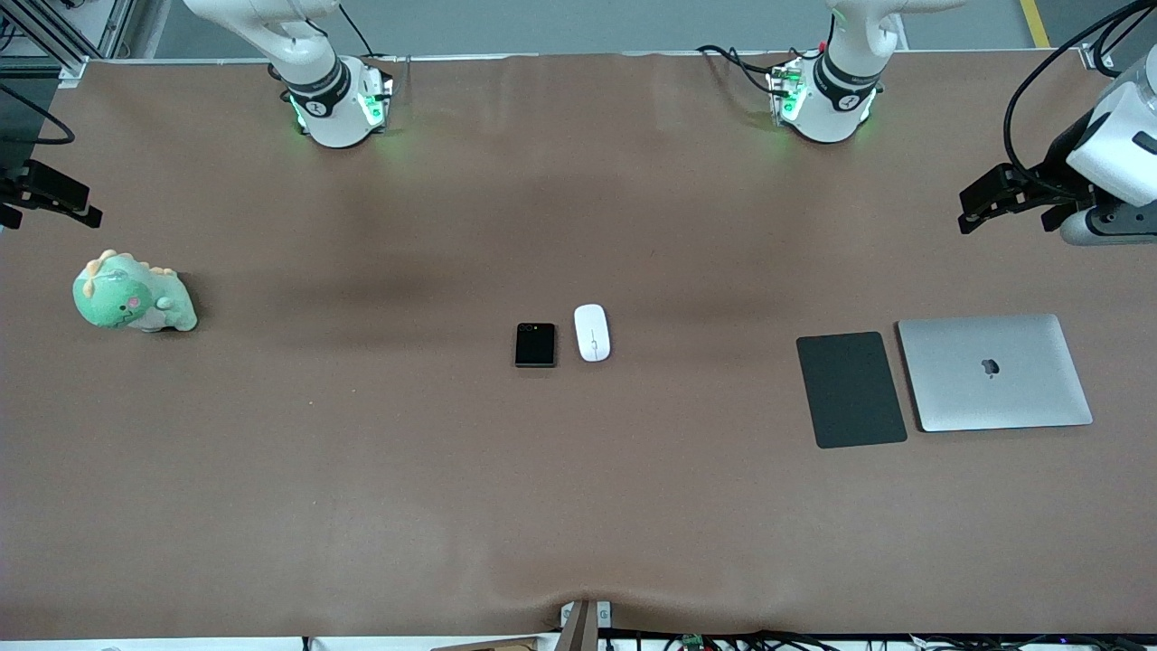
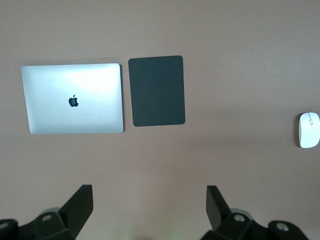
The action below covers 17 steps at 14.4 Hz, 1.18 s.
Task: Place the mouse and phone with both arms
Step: 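Move the left gripper from rest toward the white mouse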
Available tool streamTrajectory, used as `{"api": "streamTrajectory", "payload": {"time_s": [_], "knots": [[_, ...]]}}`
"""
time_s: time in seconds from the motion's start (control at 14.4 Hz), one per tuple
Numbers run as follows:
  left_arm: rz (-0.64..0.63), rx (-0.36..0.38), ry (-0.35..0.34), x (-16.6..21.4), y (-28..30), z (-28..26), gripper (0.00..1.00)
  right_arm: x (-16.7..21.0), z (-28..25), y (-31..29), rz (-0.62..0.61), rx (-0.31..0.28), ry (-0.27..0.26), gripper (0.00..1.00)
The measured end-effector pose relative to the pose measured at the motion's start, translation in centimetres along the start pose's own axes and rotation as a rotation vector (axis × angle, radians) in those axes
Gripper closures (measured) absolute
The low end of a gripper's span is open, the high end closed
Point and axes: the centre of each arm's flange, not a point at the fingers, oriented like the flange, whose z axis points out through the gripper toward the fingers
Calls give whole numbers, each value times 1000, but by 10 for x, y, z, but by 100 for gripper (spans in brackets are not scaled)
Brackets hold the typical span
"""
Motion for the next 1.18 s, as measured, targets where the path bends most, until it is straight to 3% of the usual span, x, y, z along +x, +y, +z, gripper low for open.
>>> {"api": "streamTrajectory", "payload": {"time_s": [0.42, 0.77, 1.05, 1.18], "knots": [[3, 0, -4, 1, 2, 2, 0, 0, 0, 0, 0, 0, 0, 0], [35, -1, -48, 18, 19, 32, 0, 0, 0, 0, 0, 0, 0, 0], [89, -3, -78, 39, 107, 92, 0, 0, 0, 0, 0, 0, 0, 0], [49, 2, -80, 42, 152, 121, 0, 0, 0, 0, 0, 0, 0, 0]]}}
